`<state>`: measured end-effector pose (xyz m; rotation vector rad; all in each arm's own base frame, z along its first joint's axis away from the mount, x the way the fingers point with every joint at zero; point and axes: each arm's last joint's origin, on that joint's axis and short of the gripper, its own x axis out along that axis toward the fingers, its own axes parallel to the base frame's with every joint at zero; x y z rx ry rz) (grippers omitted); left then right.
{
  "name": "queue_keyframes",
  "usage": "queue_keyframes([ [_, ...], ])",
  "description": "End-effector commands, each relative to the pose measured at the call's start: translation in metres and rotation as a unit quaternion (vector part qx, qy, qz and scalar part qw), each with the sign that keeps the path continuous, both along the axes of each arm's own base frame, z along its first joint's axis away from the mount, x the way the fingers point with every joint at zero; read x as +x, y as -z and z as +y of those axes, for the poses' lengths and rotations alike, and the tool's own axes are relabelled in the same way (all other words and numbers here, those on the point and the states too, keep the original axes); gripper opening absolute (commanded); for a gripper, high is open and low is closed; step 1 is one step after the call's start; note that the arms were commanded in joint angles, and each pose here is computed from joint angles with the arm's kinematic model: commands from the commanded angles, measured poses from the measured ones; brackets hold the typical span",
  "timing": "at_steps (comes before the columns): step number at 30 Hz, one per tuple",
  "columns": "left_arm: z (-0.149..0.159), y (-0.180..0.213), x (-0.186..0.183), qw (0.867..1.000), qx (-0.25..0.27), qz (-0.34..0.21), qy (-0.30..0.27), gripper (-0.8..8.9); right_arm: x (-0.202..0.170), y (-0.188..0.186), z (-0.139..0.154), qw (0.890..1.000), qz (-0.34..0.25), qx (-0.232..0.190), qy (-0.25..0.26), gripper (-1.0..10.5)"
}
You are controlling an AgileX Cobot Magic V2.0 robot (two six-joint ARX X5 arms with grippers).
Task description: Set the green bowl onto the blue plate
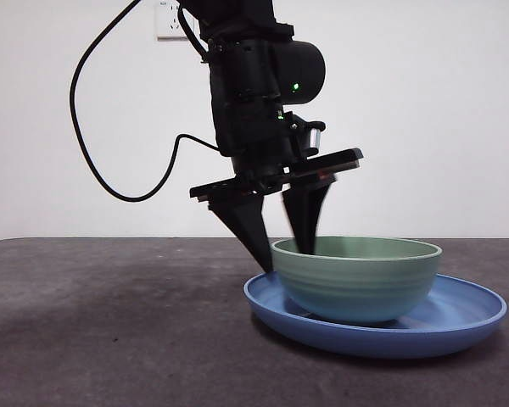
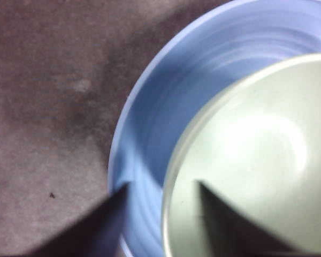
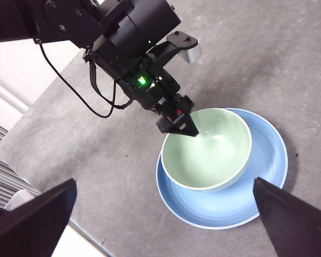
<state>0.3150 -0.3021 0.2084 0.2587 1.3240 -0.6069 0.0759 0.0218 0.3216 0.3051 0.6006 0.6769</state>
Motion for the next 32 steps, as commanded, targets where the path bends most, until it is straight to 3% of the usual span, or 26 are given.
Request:
queue_keyframes([
  [1, -0.007, -0.009, 0.002, 1.000, -0.015, -0.009, -0.004, 4.00, -0.001, -0.006, 0.000, 1.000, -0.015, -0.002, -0.005, 5.5],
  [4, 0.002, -0.044, -0.007, 0.999, -0.037, -0.034, 0.001, 4.12, -0.001, -0.006, 0.000, 1.000, -0.015, -0.002, -0.004, 5.5],
  [7, 0.020, -0.092, -0.022, 0.995, -0.069, -0.077, 0.013, 5.64, -0.001, -0.006, 0.000, 1.000, -0.015, -0.002, -0.004, 5.5],
  [14, 0.090, -0.166, -0.068, 0.988, -0.096, -0.123, 0.001, 5.62, -0.001, -0.006, 0.000, 1.000, -0.015, -0.002, -0.004, 5.5],
  [21, 0.152, -0.160, -0.117, 0.976, -0.127, -0.171, -0.033, 5.62, -0.001, -0.006, 0.000, 1.000, -0.015, -0.005, 0.000, 5.5],
  [26, 0.189, -0.144, -0.159, 0.957, -0.170, -0.230, -0.043, 5.62, -0.001, -0.006, 0.000, 1.000, -0.015, -0.004, 0.000, 5.5],
  [32, 0.215, -0.117, -0.207, 0.937, -0.261, -0.228, 0.041, 5.62, -0.001, -0.006, 0.000, 1.000, -0.015, -0.005, 0.000, 5.5],
])
